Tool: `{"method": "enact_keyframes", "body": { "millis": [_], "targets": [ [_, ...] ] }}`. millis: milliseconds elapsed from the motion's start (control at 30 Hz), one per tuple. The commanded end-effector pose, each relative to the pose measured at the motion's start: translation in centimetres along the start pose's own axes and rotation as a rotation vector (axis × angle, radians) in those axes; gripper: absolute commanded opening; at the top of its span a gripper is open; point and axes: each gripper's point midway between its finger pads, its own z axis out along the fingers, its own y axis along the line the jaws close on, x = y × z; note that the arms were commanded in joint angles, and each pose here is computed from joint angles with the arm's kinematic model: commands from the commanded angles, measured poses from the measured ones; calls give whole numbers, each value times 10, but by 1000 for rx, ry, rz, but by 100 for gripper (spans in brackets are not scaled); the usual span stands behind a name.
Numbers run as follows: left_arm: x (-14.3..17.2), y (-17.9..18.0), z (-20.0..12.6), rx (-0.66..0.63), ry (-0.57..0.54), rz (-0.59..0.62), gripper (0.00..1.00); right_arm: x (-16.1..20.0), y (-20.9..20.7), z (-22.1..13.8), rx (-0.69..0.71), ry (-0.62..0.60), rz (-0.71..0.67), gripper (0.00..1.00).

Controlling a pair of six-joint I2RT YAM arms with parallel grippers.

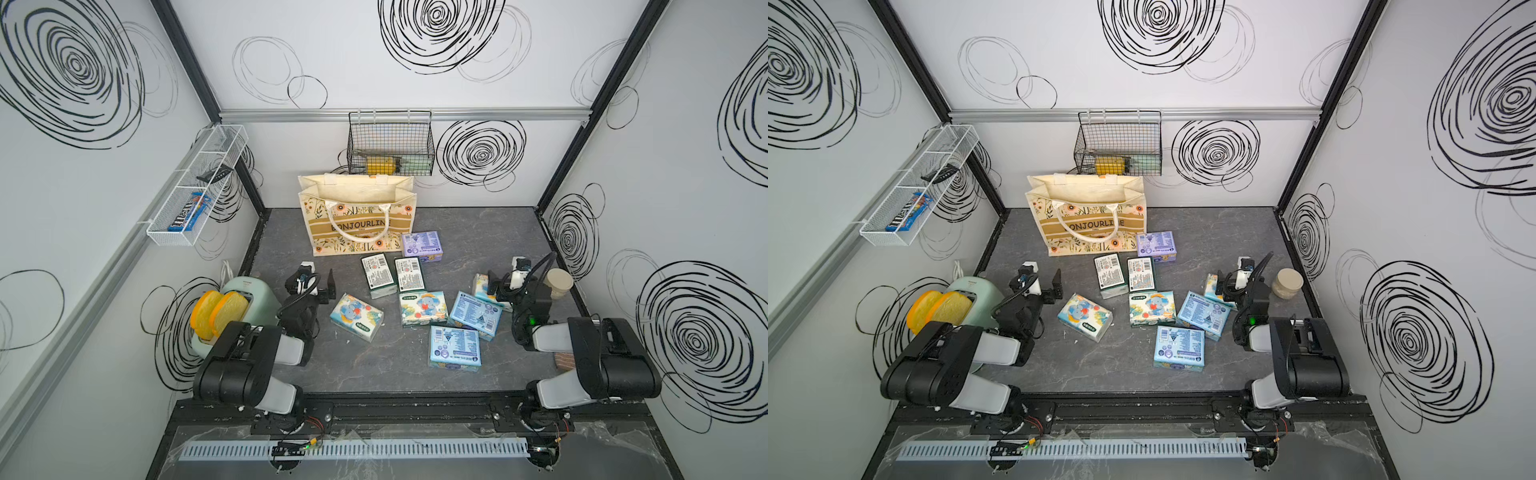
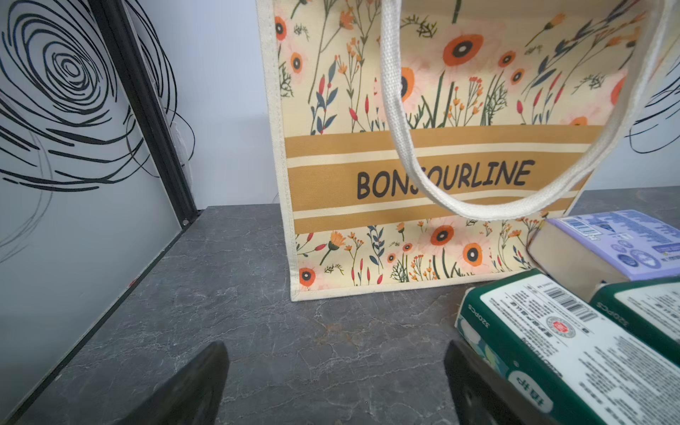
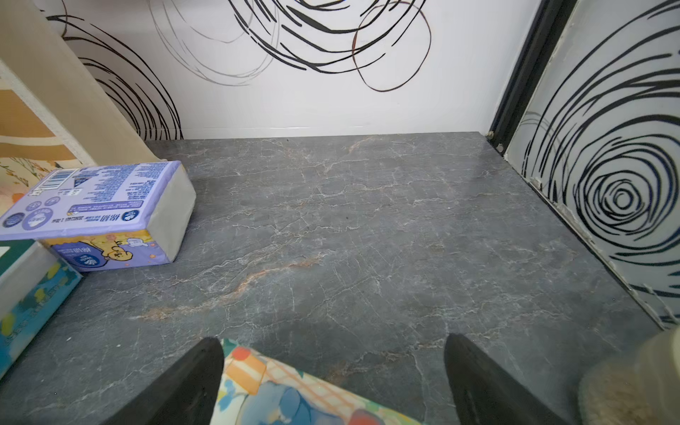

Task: Put tissues into the canvas bag
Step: Pick up the pack of facial tissues from the center of the board.

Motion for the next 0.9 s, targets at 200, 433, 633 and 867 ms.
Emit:
{"method": "enact_keyframes", "body": {
  "millis": [200, 433, 633, 867],
  "targets": [
    [-15, 0, -3, -12, -64, 5, 96, -8, 1, 1, -10, -25, -8, 98],
    [-13, 1, -2, -3, -56, 1, 96, -8, 1, 2, -10, -23, -8, 97],
    [-12, 2, 2, 47, -46, -26, 96, -8, 1, 2, -10, -23, -8, 97],
    [-12, 2, 3, 48, -41, -28, 96, -8, 1, 2, -9, -23, -8, 97]
  ]
}}
